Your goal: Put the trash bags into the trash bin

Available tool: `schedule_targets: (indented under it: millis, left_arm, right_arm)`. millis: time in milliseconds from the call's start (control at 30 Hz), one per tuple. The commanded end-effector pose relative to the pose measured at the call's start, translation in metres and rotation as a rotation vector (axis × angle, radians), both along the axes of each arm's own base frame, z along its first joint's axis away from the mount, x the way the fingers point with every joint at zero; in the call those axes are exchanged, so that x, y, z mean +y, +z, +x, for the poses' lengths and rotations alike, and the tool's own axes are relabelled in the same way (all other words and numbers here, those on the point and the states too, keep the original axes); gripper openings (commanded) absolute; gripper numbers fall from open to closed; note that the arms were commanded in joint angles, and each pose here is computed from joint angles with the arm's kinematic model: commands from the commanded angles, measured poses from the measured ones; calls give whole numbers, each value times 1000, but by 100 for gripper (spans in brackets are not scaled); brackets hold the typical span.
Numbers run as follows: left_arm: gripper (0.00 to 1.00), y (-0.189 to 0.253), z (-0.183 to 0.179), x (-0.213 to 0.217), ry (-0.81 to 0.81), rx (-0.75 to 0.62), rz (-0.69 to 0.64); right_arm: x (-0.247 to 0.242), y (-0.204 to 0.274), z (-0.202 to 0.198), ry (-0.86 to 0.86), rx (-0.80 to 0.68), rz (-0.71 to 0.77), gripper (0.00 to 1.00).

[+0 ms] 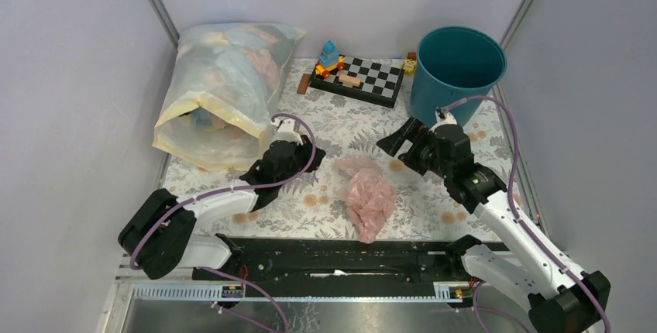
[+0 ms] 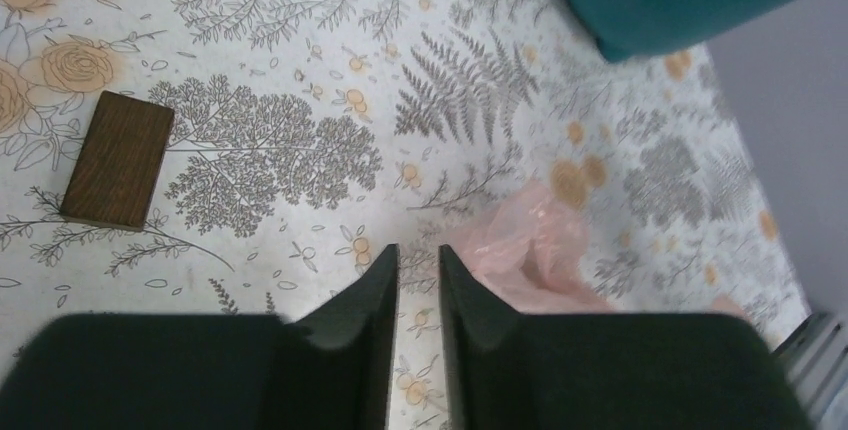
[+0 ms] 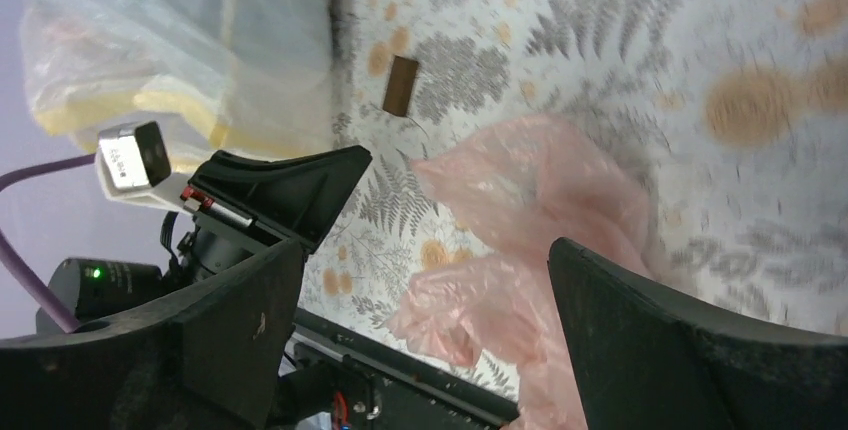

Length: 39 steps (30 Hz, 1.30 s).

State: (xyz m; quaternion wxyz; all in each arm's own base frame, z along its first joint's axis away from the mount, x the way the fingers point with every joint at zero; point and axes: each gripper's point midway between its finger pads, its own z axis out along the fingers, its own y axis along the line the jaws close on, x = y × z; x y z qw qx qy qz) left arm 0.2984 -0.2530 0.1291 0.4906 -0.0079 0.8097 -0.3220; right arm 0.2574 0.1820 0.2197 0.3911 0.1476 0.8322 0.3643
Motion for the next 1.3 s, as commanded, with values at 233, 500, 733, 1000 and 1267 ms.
schedule_targets:
  millis: [233,500,733,1000,1267]
  left_arm:
    - [68,19,3,-28,-106,-37,-67]
    - [70,14,0,-38,-167,-27,-73]
    - [73,1,1,-53,-215,24,-89]
    - [76,-28,1,-76,-295,146,-77]
    - [0,-37,7,-76,-290,179,-59]
  right_arm:
    - [32,-25,-40,-220,348,147,100]
    - [52,-45,-47,-265,409,71,100]
    - [67,-68,-31,-280,424,30,87]
    - [61,-79,-32,-264,387,-10,12]
    - [47,-76,-36,-236,324,-55,0]
